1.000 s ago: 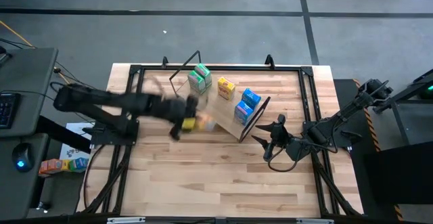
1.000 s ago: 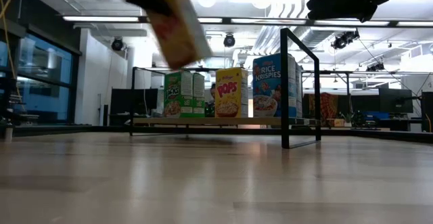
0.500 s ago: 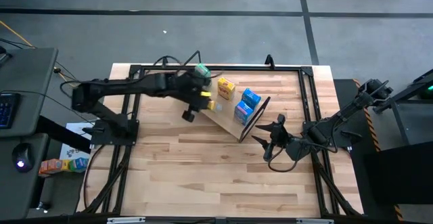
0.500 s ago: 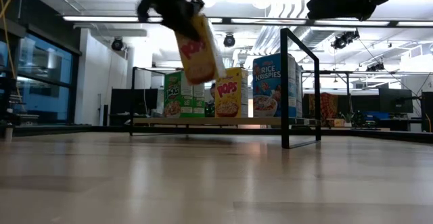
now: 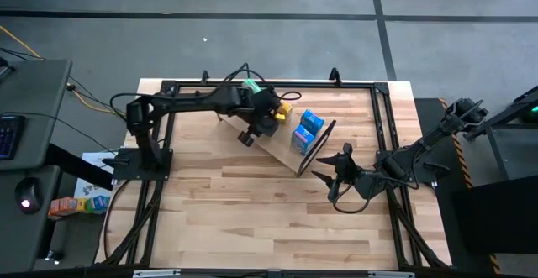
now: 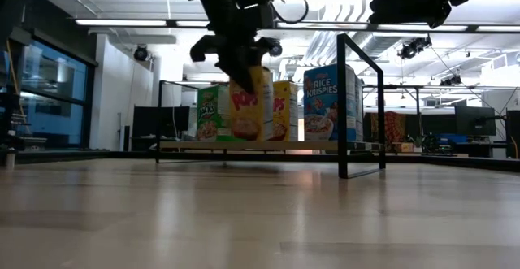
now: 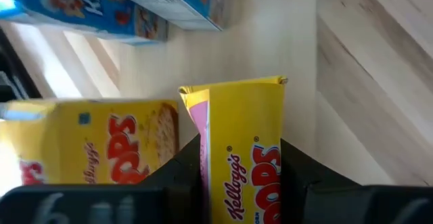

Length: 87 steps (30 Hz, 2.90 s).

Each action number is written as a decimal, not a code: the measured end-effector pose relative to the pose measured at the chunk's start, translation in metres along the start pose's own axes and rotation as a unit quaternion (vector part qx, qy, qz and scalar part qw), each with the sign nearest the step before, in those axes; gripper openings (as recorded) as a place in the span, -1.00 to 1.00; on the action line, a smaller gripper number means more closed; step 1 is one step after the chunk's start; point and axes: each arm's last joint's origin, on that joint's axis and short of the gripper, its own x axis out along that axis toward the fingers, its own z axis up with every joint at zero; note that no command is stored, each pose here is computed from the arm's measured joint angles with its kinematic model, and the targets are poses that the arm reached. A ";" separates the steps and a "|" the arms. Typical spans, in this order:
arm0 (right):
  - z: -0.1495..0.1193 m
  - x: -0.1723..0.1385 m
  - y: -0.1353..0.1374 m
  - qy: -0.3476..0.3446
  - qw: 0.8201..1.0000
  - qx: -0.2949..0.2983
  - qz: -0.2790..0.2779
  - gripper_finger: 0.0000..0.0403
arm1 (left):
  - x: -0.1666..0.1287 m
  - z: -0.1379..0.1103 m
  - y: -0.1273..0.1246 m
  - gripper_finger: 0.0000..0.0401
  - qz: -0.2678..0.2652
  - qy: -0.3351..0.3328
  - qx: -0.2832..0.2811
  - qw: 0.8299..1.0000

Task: Stack cereal on shelf
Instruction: Put the yellow cereal box on the shelf aligned with the other yellow cereal box

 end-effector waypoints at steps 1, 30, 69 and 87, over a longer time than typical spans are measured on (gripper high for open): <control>0.000 0.000 0.000 0.000 1.000 0.000 0.000 -0.08 | 0.001 0.000 0.001 -0.51 0.003 -0.002 0.000 1.000; 0.000 0.000 0.000 -0.001 1.000 -0.008 -0.004 -0.08 | 0.008 0.004 0.013 -0.02 0.070 -0.005 0.006 0.998; 0.002 0.006 -0.006 -0.001 0.999 -0.019 -0.025 -0.08 | -0.064 0.008 0.005 0.05 0.166 0.028 -0.007 0.986; 0.003 0.007 -0.008 -0.006 0.999 -0.017 -0.034 -0.08 | -0.078 -0.067 -0.016 -0.94 0.158 -0.151 -0.222 0.950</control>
